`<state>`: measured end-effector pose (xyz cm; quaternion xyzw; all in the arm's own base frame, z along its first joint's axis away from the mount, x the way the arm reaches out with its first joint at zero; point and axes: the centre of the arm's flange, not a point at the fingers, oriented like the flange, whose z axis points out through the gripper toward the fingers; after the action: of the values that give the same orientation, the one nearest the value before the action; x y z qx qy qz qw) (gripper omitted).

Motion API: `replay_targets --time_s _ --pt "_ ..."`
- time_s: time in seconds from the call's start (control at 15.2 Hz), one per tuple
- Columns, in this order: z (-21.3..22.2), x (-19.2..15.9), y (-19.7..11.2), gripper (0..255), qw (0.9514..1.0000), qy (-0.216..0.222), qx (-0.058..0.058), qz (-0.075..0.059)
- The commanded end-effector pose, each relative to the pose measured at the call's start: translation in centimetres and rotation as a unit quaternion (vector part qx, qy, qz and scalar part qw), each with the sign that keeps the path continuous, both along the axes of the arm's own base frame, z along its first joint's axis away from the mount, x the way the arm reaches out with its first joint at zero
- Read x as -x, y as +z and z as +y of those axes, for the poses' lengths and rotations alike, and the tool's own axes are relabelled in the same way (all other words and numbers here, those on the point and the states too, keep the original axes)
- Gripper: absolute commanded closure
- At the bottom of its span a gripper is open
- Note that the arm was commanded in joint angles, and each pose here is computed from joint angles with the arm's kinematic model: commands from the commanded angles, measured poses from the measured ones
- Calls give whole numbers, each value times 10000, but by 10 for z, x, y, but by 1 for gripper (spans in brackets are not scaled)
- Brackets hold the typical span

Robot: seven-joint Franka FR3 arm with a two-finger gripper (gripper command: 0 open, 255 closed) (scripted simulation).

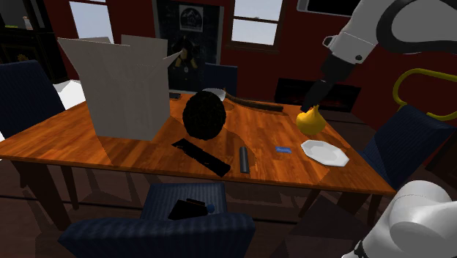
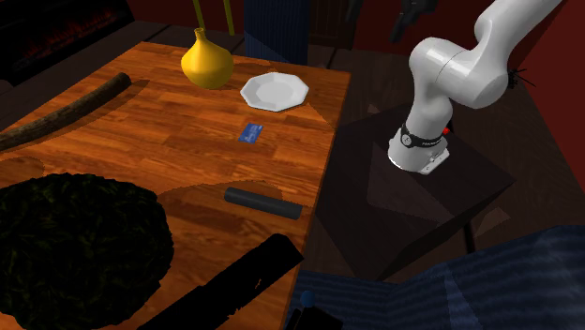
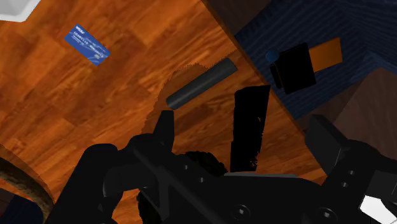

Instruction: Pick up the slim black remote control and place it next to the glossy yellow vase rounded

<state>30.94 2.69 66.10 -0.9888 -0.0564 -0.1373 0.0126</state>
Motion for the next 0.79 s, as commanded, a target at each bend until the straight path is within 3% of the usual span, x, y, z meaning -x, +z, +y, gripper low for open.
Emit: replay_targets --time_s 0.0,0.33,0.73 --pt "0 0 0 0 10000 0 0 0" --pt "21 -39 -52 0 9972 -751 20 53" --pt "37 -89 -115 0 9863 -1645 45 116"
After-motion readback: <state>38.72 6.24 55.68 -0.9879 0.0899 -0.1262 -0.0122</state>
